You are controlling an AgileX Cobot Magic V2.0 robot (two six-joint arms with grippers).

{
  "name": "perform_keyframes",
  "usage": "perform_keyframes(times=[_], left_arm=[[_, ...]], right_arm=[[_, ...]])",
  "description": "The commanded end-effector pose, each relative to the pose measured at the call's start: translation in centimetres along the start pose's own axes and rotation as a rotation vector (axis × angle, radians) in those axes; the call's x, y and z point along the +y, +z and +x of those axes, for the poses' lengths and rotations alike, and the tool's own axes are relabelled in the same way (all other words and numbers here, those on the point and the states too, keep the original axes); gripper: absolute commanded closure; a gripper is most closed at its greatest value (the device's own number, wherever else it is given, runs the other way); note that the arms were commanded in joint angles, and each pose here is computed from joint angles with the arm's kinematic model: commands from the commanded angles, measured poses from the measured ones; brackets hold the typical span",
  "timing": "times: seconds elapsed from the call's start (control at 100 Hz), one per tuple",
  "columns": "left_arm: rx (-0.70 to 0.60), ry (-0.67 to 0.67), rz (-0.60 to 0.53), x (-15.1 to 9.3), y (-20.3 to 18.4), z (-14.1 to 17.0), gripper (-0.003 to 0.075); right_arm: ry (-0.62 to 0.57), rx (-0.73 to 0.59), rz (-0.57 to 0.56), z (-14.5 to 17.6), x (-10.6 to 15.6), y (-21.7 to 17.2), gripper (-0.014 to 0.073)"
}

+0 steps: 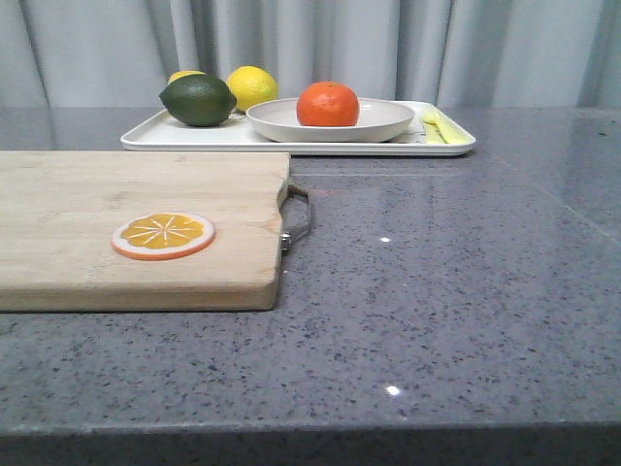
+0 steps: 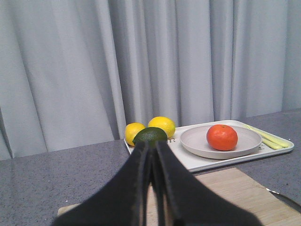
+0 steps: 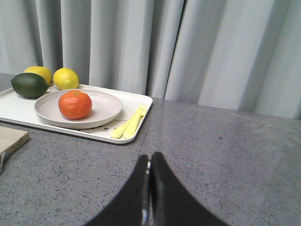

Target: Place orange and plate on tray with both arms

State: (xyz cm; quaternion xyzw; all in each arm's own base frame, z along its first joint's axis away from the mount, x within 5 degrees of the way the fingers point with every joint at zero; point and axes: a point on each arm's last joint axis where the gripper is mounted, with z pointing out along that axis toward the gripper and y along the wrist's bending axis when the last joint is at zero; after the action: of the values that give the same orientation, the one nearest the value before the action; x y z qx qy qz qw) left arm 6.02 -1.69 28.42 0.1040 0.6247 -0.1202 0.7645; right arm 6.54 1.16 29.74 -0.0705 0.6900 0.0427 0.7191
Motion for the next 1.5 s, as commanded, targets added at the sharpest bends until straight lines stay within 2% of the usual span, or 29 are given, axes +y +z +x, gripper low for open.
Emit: perform_keyframes(times=[0.0,0.19,0.3,0.41,0.44,0.45,0.46,0.47,0.51,0.52,0.61,0.71,0.93,1.21,1.49], left_arm=[[-0.032,0.004,-0.036,0.3,0.1,-0.9,0.074],[-0.031,0.009,-0.035,0.3,0.1,-0.9,0.074],[-0.052,0.136,-0.026,0.2,0.1,-1.1,0.074],[-0.096,0.14,0.005,-0.1,0.0,-1.4,0.074],[-0.115,0.192,0.021,-0.3,0.0,-1.6,0.074],[-0.115,0.157,0.027,-0.4,0.0,-1.6,0.074],[-0.12,0.198,0.032,-0.4,-0.1,-1.6,0.074],[-0.121,0.161,0.037,-0.5,-0.1,-1.7,0.074],[-0.127,0.179,0.046,-0.6,-0.1,-1.7,0.074],[-0.122,0.148,0.048,-0.6,-0.1,-1.7,0.074],[-0.072,0.094,0.004,-0.3,-0.3,-1.2,0.074],[-0.002,0.105,-0.059,0.0,-0.8,-0.3,0.074],[-0.037,0.124,-0.143,0.3,-2.6,2.5,0.074],[0.092,0.123,-0.181,0.6,-2.4,6.8,0.074],[0.118,0.123,-0.185,0.7,-2.4,7.1,0.074]], right_arm=[[-0.009,-0.102,0.029,-1.6,-0.3,-0.1,0.0697],[-0.009,-0.102,0.029,-1.6,-0.3,-0.1,0.0697],[-0.009,-0.102,0.029,-1.6,-0.3,-0.1,0.0697],[-0.009,-0.102,0.029,-1.6,-0.3,-0.1,0.0697],[-0.009,-0.102,0.029,-1.6,-0.3,-0.1,0.0697],[-0.009,-0.102,0.029,-1.6,-0.3,-0.1,0.0697],[-0.009,-0.102,0.029,-1.6,-0.3,-0.1,0.0697],[-0.009,-0.102,0.029,-1.6,-0.3,-0.1,0.0697],[-0.009,-0.102,0.029,-1.6,-0.3,-0.1,0.0697],[-0.009,-0.102,0.029,-1.6,-0.3,-0.1,0.0697],[-0.009,-0.102,0.029,-1.6,-0.3,-0.1,0.0697],[-0.009,-0.102,0.029,-1.6,-0.3,-0.1,0.0697],[-0.009,-0.102,0.029,-1.6,-0.3,-0.1,0.0697],[-0.009,-0.102,0.029,-1.6,-0.3,-0.1,0.0697],[-0.009,-0.102,0.029,-1.6,-0.3,-0.1,0.0697]])
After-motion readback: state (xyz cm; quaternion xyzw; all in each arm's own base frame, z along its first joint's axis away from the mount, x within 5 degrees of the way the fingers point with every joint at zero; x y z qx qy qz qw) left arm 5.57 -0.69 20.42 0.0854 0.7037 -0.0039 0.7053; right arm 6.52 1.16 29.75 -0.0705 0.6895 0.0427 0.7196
